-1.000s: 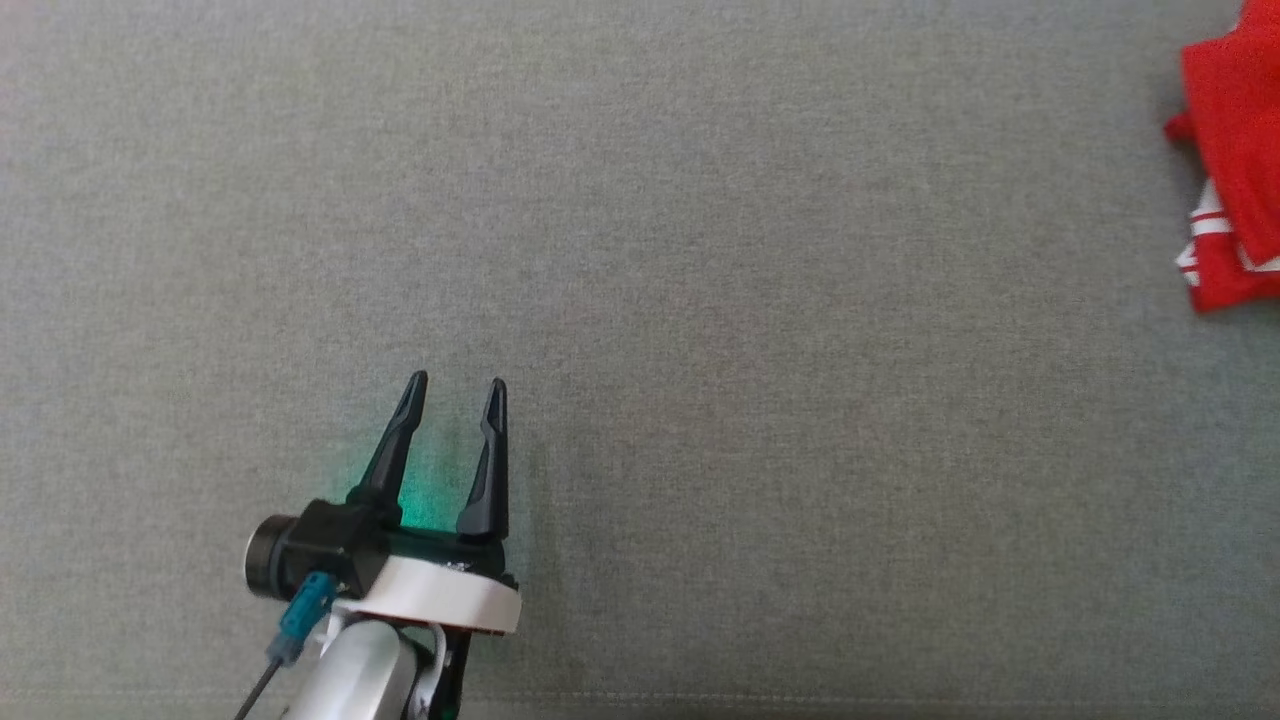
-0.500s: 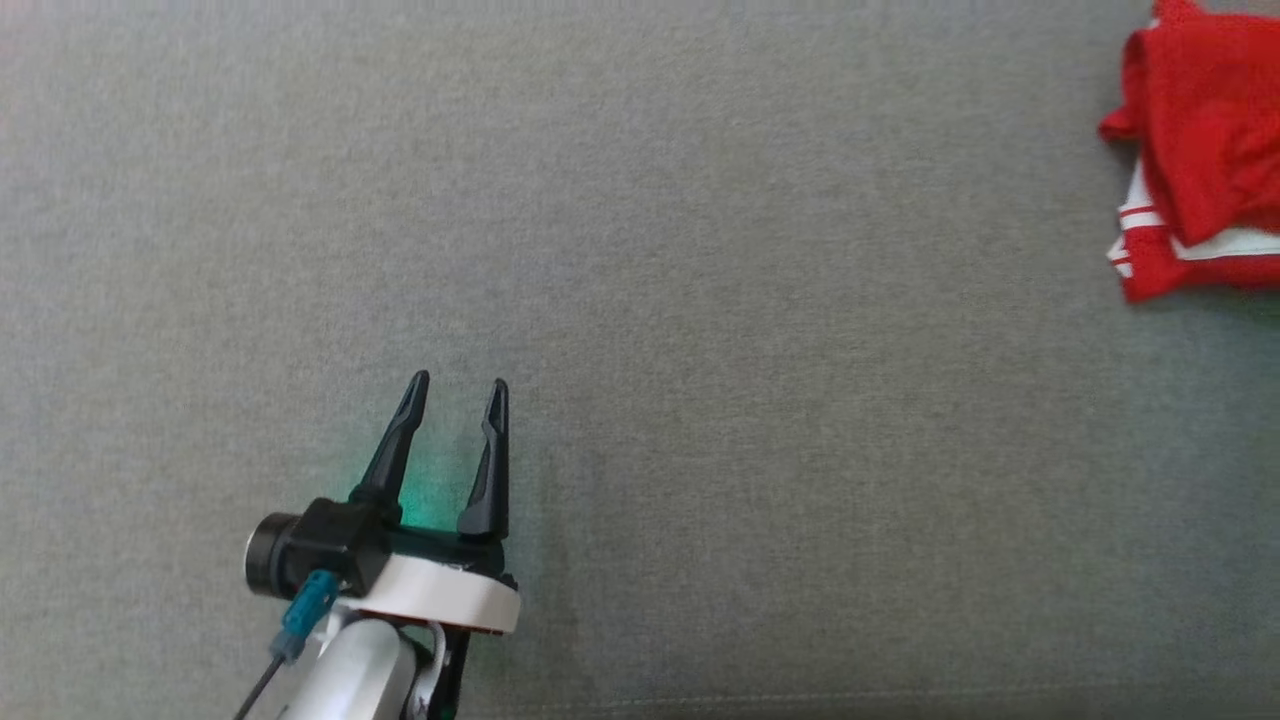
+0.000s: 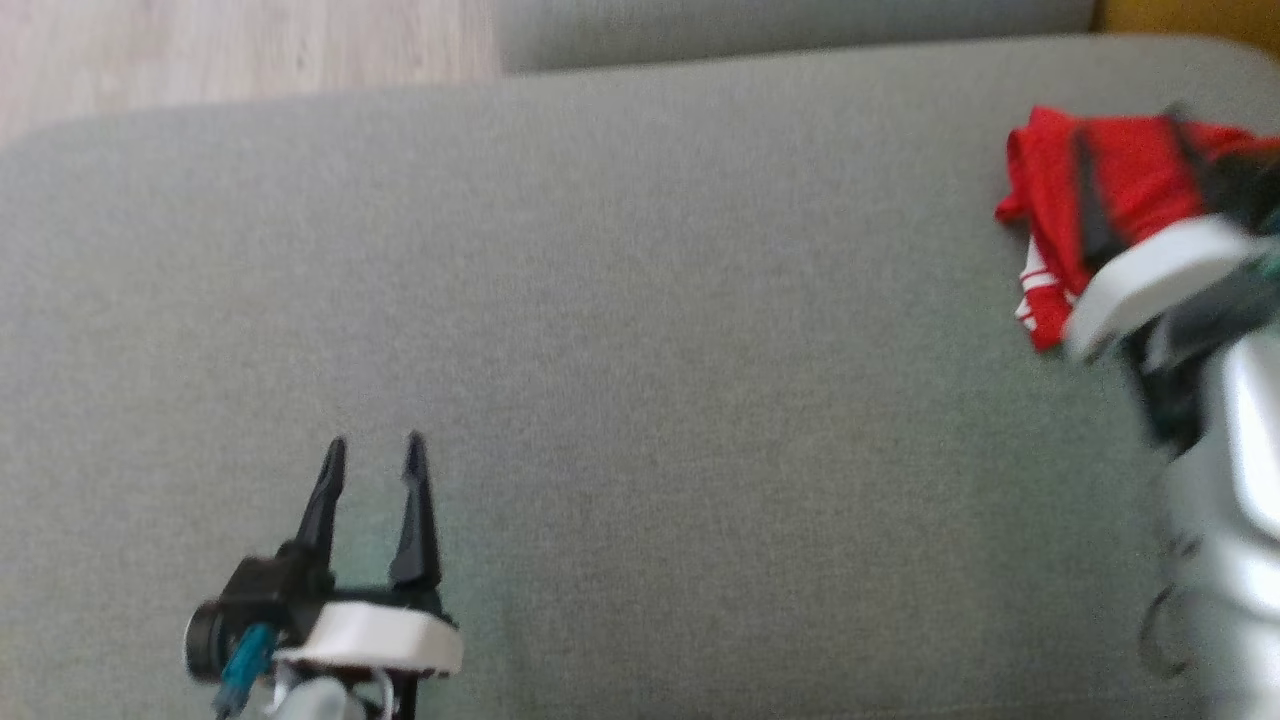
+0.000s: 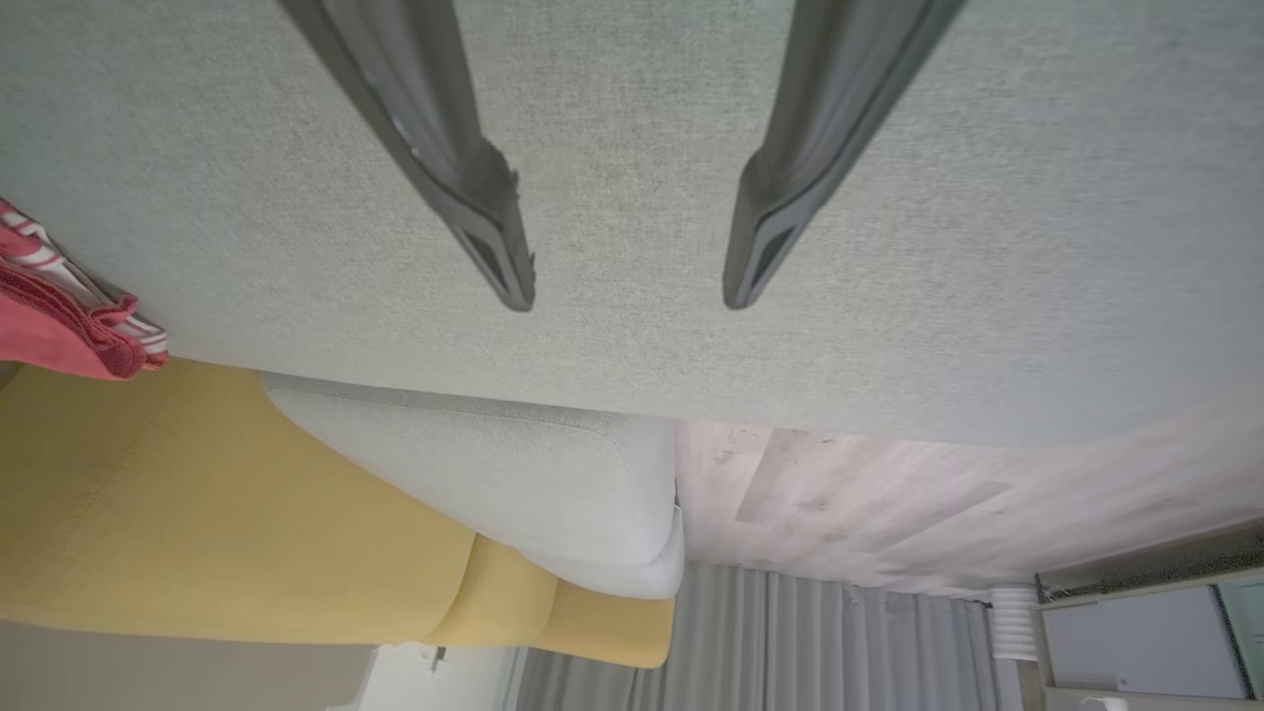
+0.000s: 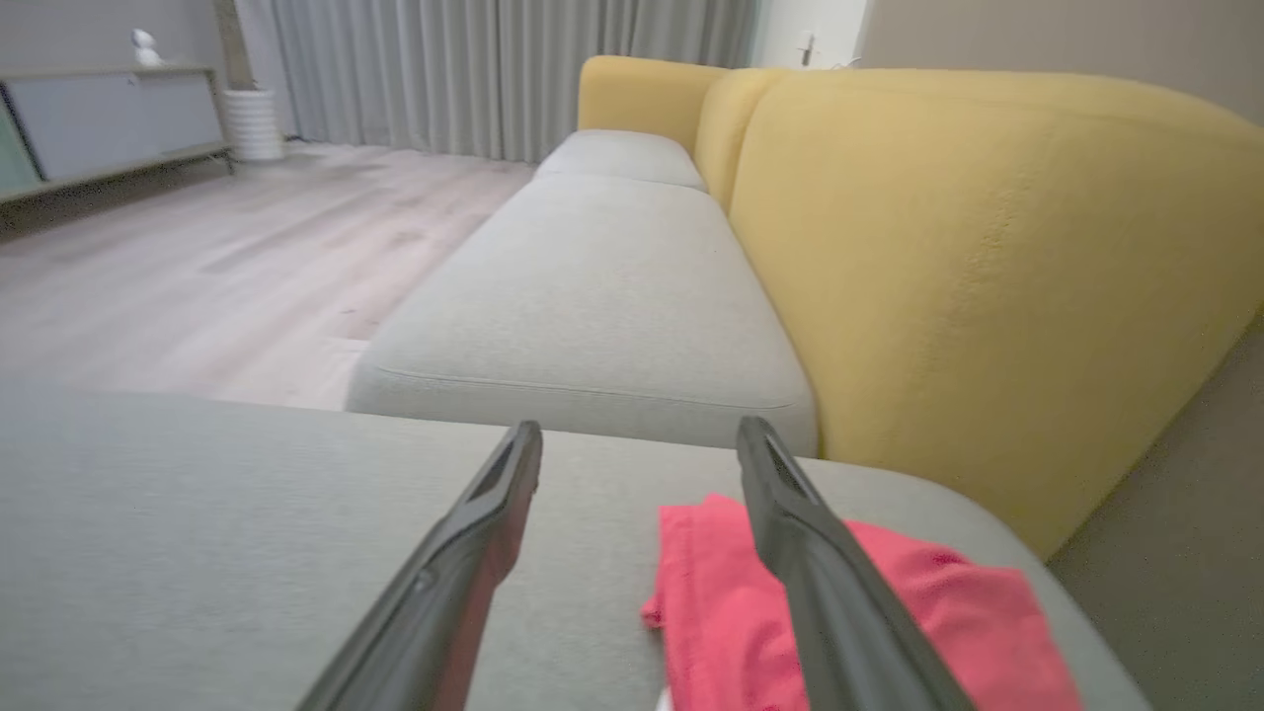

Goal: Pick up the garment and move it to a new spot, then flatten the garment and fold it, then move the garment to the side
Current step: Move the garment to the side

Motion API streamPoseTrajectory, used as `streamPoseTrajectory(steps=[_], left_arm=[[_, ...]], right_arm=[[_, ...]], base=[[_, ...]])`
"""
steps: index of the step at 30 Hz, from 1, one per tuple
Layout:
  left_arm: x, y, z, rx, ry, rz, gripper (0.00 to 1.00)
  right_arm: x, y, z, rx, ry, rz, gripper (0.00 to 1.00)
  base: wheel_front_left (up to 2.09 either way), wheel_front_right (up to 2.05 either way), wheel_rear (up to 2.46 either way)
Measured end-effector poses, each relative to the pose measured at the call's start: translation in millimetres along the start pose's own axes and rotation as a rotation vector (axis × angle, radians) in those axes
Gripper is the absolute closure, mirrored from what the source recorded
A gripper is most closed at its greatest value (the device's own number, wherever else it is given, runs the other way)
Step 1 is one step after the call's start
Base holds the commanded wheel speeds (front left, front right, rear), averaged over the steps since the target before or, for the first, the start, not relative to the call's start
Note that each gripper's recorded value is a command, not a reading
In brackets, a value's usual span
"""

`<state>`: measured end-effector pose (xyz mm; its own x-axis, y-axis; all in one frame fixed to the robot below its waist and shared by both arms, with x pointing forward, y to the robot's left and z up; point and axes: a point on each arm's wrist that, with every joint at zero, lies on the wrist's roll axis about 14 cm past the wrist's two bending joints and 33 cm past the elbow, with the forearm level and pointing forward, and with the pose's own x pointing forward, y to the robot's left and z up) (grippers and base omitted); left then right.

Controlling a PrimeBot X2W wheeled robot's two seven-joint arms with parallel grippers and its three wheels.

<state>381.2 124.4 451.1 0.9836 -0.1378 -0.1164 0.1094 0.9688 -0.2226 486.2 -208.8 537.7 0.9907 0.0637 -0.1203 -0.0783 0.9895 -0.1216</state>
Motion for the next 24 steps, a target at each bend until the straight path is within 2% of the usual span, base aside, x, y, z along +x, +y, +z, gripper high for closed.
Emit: streamPoseTrajectory(steps=[12, 24], left_arm=[[-44.8, 16.9, -0.1, -0.007, -0.008, 0.074, 0.0], [-71.9, 30.2, -13.6, -0.013, 0.023, 0.132, 0.0]], right_arm=[[-77.1, 49.4, -38.2, 0.148, -0.041, 0.042, 0.0], [-123.3, 86.1, -55.1, 0.258, -0.051, 0.119, 0.0]], base=[[0.0, 0.0, 0.0], [0.0, 0.0, 0.0]])
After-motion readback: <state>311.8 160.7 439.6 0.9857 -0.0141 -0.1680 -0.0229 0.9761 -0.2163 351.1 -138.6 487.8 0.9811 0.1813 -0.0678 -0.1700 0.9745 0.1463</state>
